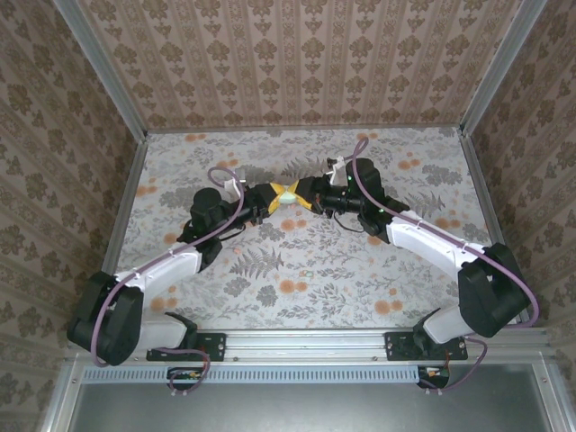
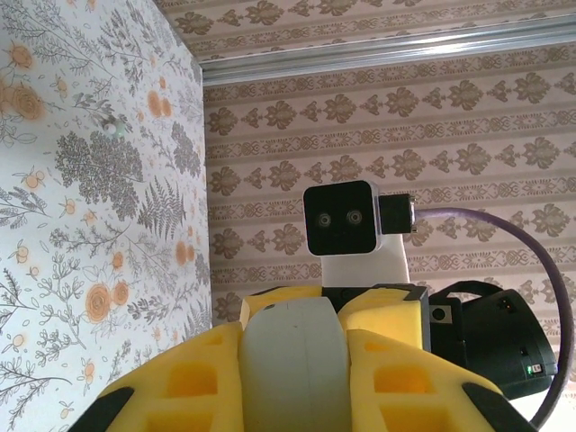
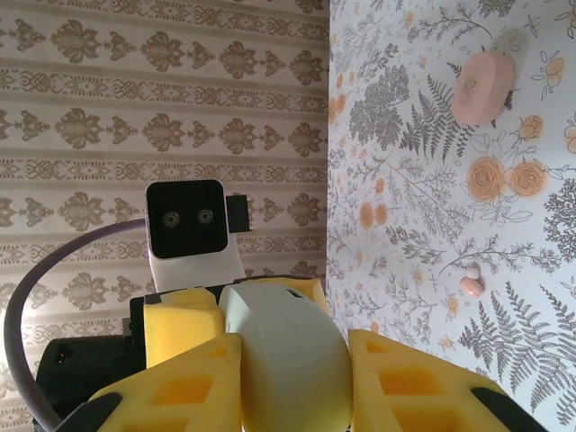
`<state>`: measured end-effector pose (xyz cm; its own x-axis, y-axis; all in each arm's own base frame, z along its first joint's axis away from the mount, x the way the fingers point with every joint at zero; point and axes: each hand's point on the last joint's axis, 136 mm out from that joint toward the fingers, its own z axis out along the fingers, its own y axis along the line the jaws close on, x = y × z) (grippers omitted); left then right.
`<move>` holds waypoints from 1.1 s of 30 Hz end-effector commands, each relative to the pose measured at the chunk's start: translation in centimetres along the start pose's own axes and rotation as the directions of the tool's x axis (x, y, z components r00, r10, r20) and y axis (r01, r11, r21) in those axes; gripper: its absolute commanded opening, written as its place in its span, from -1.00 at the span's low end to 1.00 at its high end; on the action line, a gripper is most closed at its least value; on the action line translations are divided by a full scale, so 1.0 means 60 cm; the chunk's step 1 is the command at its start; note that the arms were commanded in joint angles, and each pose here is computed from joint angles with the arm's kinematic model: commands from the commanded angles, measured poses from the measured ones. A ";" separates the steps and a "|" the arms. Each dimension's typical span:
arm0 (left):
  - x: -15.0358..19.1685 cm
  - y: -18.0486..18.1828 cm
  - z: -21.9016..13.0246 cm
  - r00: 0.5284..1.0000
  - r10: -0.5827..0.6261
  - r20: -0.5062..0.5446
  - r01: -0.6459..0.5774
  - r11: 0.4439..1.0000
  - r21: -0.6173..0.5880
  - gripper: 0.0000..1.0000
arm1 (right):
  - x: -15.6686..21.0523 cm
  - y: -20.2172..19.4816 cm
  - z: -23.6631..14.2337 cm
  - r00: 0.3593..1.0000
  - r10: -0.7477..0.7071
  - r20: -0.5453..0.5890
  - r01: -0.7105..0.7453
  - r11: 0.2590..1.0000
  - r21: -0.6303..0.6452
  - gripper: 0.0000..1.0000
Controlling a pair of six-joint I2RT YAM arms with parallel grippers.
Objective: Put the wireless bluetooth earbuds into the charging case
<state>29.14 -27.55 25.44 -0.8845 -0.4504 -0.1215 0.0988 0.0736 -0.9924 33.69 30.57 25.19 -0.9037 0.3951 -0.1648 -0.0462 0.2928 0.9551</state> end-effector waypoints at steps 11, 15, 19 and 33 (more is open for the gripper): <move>-0.021 -0.061 -0.050 0.899 0.437 0.037 -0.434 0.899 -0.063 0.26 | -0.016 0.048 -0.045 0.995 -0.050 -0.086 0.044 0.997 -0.063 -0.74; -0.037 -0.102 -0.097 0.747 0.660 0.076 -0.657 0.751 -0.065 0.43 | -0.026 0.051 -0.081 0.989 -0.076 -0.130 0.072 0.997 -0.036 -0.74; 0.001 -0.139 -0.123 0.476 0.879 0.015 -0.879 0.477 -0.018 0.58 | -0.022 0.049 -0.109 0.975 -0.114 -0.188 0.115 0.993 -0.006 -0.73; 0.110 -0.147 -0.124 0.074 0.997 0.021 -0.945 0.064 0.321 0.71 | 0.024 0.077 -0.146 0.946 -0.182 -0.270 0.163 0.982 -0.090 -0.72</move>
<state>21.23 -23.31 33.63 -0.1018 -0.0010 -0.9948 0.9555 0.2781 -0.0981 30.33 24.73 30.69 -0.9579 0.1447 -0.2481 -0.1947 0.3077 0.9313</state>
